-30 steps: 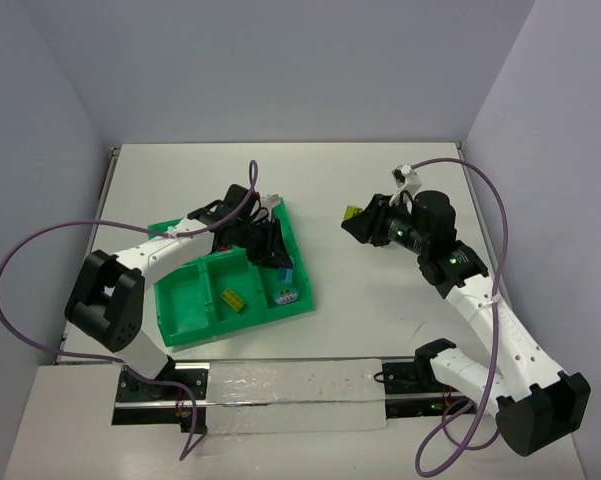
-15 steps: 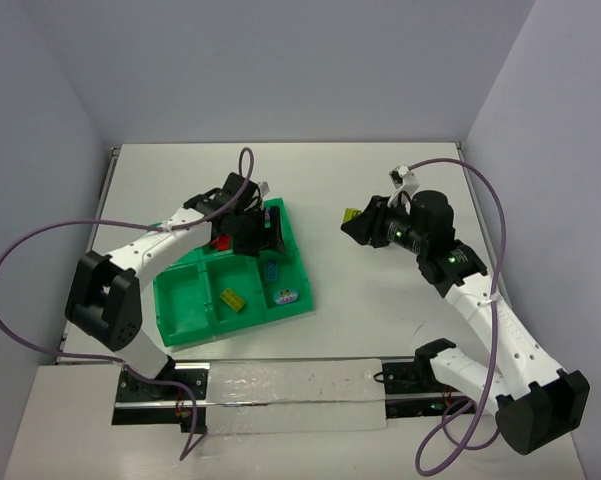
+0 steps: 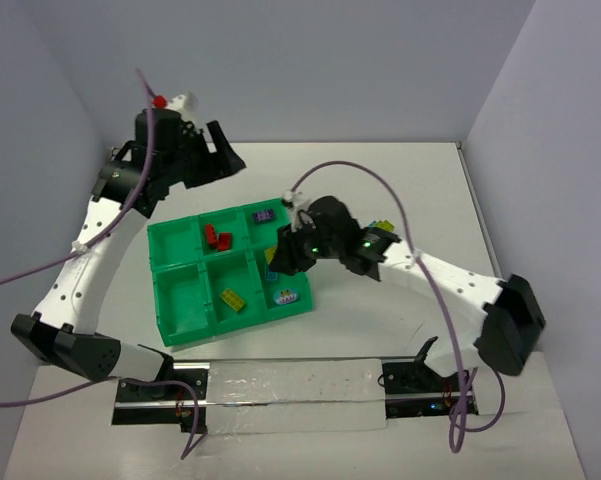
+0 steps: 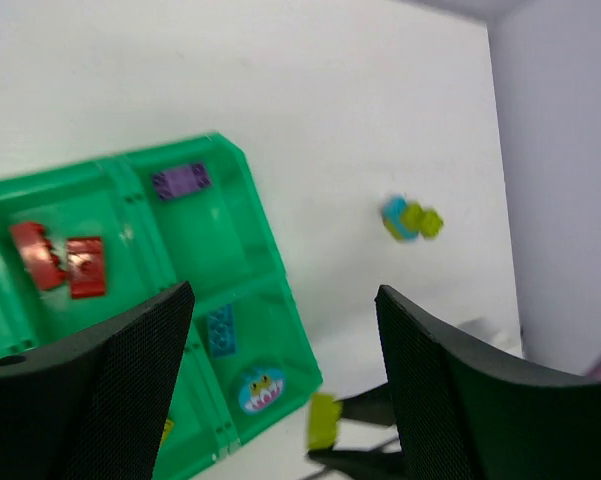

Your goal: Sort the legos into containers by color

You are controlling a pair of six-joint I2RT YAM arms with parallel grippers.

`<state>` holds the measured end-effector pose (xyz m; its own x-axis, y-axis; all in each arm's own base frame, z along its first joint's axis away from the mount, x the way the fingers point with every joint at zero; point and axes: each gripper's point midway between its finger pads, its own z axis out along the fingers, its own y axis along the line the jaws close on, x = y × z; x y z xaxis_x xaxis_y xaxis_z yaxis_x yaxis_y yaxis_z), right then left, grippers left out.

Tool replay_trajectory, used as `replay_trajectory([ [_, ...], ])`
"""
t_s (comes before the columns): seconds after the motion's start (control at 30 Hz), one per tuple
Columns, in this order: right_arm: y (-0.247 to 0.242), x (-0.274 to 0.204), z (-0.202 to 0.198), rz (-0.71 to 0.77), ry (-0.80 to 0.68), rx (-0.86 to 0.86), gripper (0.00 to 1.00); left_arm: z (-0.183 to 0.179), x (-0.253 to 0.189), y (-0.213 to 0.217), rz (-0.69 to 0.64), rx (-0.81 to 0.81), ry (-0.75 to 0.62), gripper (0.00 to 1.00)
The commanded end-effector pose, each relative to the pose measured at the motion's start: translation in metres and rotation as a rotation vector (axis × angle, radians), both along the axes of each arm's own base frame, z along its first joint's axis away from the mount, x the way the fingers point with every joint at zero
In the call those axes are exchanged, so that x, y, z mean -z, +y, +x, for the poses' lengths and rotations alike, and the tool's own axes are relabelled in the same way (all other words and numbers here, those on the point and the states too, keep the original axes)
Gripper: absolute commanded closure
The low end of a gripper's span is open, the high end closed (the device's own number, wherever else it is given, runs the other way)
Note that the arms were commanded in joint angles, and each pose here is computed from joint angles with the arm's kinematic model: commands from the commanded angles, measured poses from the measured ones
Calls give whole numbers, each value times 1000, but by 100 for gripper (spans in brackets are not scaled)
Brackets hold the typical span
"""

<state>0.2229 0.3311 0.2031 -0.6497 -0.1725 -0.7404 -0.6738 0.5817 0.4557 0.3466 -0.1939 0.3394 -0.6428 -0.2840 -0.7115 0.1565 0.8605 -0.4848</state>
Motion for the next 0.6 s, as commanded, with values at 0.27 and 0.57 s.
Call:
replay_trajectory([
  [0.27,101,20,7,-76,-62,-165,96,10,-9,60,2,-207,-10,12],
  [0.57,112,32,18,-111,-48,-146,34,11,2,60,7,-210,8,12],
])
